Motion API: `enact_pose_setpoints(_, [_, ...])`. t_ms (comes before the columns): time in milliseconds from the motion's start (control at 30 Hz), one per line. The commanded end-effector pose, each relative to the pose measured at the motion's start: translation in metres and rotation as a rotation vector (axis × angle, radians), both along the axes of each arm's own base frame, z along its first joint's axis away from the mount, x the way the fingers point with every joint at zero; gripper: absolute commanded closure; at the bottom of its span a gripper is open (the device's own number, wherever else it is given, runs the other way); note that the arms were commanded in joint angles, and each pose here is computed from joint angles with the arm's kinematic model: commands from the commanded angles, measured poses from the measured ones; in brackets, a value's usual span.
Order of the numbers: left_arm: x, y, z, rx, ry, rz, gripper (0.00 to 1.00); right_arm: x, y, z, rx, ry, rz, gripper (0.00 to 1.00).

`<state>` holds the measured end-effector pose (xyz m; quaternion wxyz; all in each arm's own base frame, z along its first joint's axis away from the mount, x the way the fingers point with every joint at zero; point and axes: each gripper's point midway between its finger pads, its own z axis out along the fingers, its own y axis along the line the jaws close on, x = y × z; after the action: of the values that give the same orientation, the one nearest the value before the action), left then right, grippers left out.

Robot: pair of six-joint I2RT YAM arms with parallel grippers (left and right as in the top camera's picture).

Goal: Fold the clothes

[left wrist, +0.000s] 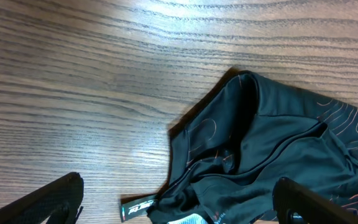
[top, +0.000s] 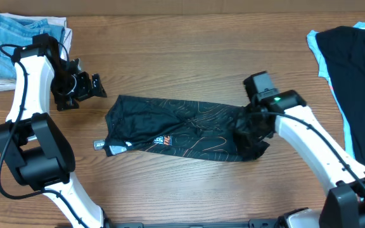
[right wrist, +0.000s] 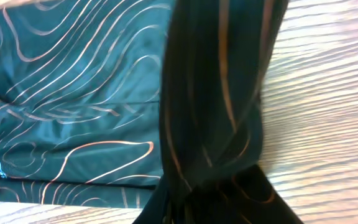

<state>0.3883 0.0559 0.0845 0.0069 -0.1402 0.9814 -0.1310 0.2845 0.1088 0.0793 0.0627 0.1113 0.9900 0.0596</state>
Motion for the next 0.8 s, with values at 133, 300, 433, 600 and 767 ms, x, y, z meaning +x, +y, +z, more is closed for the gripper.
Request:
enact_pose_setpoints(133, [0.002,-0.002,0.003,-0.018,-0.006,0.012,0.00,0.004,0.036,-0.021,0.000,0.016,-0.012,0.96])
enact_pose_setpoints(300, [0.002,-0.002,0.003,-0.018,-0.005,0.012,0.00,-0.003,0.062,-0.038,0.018,0.053,-0.002,0.85])
enact_pose_setpoints(433, [0.002,-0.002,0.003,-0.018,-0.005,0.012,0.00,-0.012,0.080,-0.039,0.031,0.063,0.017,0.70])
enact_pose_setpoints(600, [0.002,-0.002,0.003,-0.019,-0.004,0.012,0.00,-0.006,0.077,-0.006,-0.013,0.063,0.004,0.64])
enact_pose_setpoints(767, [0.000,-0.002,0.003,-0.020,0.003,0.011,0.00,0.009,0.036,0.044,-0.185,0.028,-0.061,0.31])
